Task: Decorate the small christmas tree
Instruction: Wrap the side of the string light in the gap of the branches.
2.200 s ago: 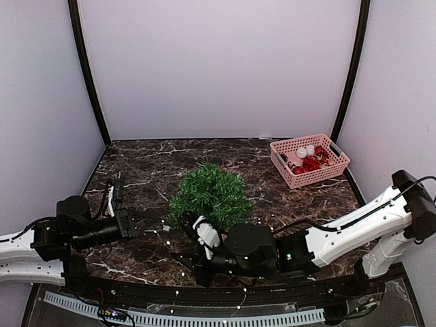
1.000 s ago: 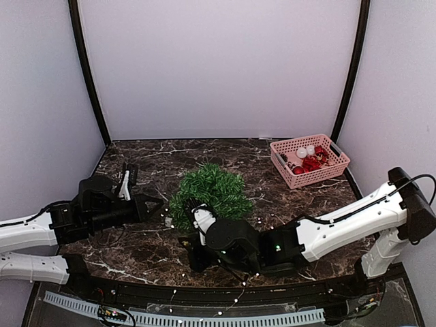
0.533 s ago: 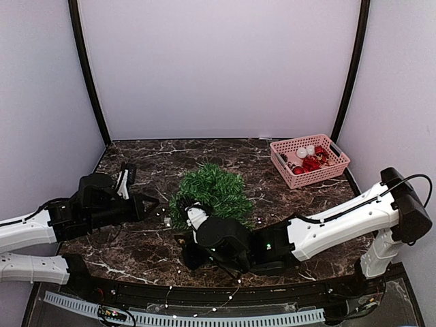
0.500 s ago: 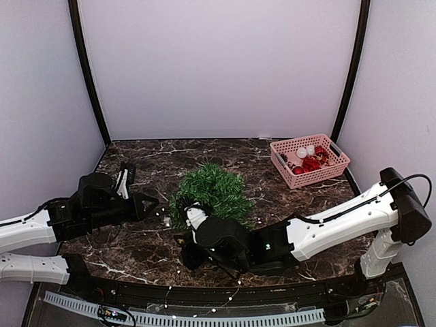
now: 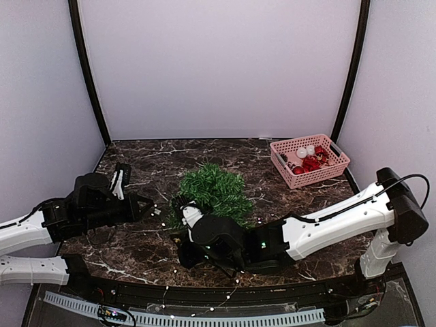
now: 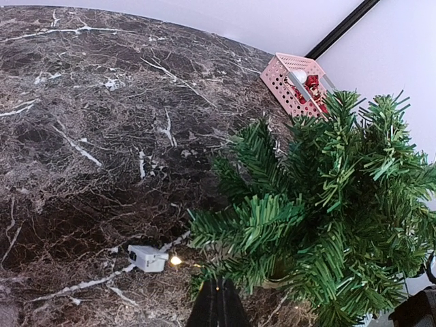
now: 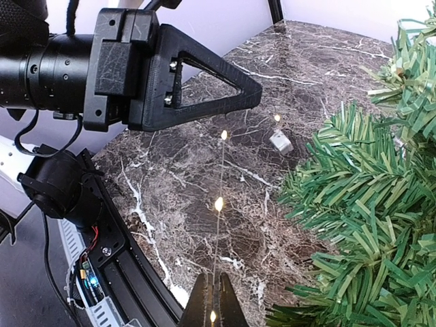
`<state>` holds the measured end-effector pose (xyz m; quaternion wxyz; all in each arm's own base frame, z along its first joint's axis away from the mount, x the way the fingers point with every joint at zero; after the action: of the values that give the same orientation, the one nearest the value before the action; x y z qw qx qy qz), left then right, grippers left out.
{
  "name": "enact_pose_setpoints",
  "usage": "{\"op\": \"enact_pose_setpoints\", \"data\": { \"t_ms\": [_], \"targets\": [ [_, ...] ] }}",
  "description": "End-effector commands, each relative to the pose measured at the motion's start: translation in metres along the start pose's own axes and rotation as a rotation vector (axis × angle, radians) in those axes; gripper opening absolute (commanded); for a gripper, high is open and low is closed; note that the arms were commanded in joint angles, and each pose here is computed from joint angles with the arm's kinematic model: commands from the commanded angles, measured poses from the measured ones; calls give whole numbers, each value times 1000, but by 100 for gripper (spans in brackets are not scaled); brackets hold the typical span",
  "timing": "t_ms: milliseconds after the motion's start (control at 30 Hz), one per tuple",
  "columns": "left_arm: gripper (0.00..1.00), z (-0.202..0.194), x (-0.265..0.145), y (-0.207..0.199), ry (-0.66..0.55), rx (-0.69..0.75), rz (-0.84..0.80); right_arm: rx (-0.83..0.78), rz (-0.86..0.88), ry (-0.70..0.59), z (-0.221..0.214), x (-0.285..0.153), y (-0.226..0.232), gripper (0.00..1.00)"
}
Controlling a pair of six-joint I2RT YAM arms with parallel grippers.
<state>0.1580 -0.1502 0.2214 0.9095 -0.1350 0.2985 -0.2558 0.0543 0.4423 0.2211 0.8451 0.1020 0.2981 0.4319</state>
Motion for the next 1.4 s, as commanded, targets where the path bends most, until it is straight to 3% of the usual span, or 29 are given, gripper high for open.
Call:
{"op": "enact_pose_setpoints", "data": {
  "t_ms": [0, 700, 1000, 1200, 1367],
  "targets": [
    [0, 4, 0, 29, -77, 14, 232, -25, 35, 61, -13, -3, 8, 0],
    [0, -1, 60, -1, 16, 52, -55, 78, -72, 15, -6, -42, -23, 0],
    [1, -16, 64, 6, 75, 49, -35, 90, -86, 33, -13, -46, -30, 0],
    [9, -22, 55, 13, 66, 37, -10, 94, -82, 29, -13, -45, -29, 0],
    [23, -30, 46, 21, 76, 19, 28, 97, -80, 23, -12, -46, -28, 0]
  ]
}}
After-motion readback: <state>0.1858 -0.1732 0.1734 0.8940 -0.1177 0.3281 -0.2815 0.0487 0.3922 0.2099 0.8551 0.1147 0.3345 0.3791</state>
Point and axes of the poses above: each gripper's point midway between its finger pads, its own x axis out along the fingers, its own y axis along the line the jaws close on, z = x × y, the point moved 9 cm from there along -x, back along the fingers, and after that the axes turned 9 degrees about x, right-handed, at the moved point
